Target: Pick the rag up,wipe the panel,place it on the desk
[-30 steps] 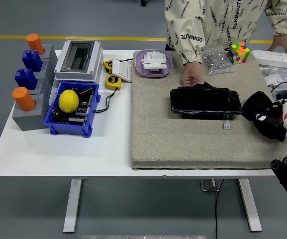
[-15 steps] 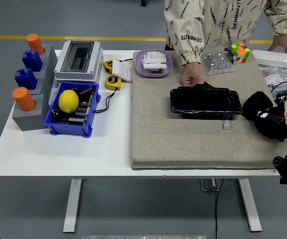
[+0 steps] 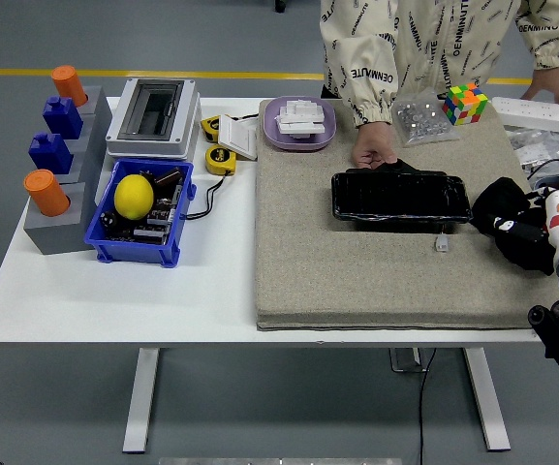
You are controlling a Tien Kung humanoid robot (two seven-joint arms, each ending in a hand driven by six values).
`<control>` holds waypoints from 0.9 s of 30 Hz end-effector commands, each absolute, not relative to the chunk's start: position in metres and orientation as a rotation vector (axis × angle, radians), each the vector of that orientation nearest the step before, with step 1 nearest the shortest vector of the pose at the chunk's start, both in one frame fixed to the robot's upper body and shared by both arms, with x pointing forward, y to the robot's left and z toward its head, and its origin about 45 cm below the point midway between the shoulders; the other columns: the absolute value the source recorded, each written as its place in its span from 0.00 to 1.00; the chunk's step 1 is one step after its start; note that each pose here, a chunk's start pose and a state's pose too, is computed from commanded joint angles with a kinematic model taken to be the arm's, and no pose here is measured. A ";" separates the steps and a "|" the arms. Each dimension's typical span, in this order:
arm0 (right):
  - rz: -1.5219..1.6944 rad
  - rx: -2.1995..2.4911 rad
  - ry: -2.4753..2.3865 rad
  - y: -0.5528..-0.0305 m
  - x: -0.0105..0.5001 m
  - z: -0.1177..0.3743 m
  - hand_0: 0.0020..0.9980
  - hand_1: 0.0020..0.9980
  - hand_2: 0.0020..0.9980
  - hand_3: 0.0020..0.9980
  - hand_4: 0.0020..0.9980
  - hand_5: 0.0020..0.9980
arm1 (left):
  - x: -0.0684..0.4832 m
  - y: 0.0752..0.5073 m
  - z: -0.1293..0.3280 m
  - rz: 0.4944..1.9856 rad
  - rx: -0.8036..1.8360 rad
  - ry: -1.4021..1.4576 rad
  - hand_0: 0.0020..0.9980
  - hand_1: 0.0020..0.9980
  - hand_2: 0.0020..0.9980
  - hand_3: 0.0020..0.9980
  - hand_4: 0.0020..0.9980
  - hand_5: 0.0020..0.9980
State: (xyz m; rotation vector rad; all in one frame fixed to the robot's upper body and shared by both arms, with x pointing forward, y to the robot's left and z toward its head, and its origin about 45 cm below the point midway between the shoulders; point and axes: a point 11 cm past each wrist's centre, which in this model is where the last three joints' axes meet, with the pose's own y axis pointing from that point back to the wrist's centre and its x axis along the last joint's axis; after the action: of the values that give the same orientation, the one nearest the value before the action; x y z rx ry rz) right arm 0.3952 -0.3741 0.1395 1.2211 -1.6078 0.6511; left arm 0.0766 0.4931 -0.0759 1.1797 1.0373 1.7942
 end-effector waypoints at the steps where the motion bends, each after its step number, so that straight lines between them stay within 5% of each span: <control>1: 0.652 1.223 -1.607 -0.373 0.395 0.139 0.69 0.66 0.72 0.72 1.00 0.62 | 0.077 0.493 -0.076 1.794 1.178 1.036 0.60 0.64 0.66 0.56 0.63 0.44; 27: 0.663 1.208 -1.578 -0.394 0.400 0.127 0.68 0.65 0.71 0.71 1.00 0.61 | 0.080 0.492 -0.076 1.792 1.173 1.034 0.60 0.64 0.66 0.56 0.63 0.44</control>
State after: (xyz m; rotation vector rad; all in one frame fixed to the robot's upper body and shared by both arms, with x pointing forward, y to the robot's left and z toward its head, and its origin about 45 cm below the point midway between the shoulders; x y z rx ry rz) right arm 0.3996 -0.3938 0.1272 1.2076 -1.5784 0.6628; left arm 0.0801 0.4916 -0.0759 1.1734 1.0335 1.7925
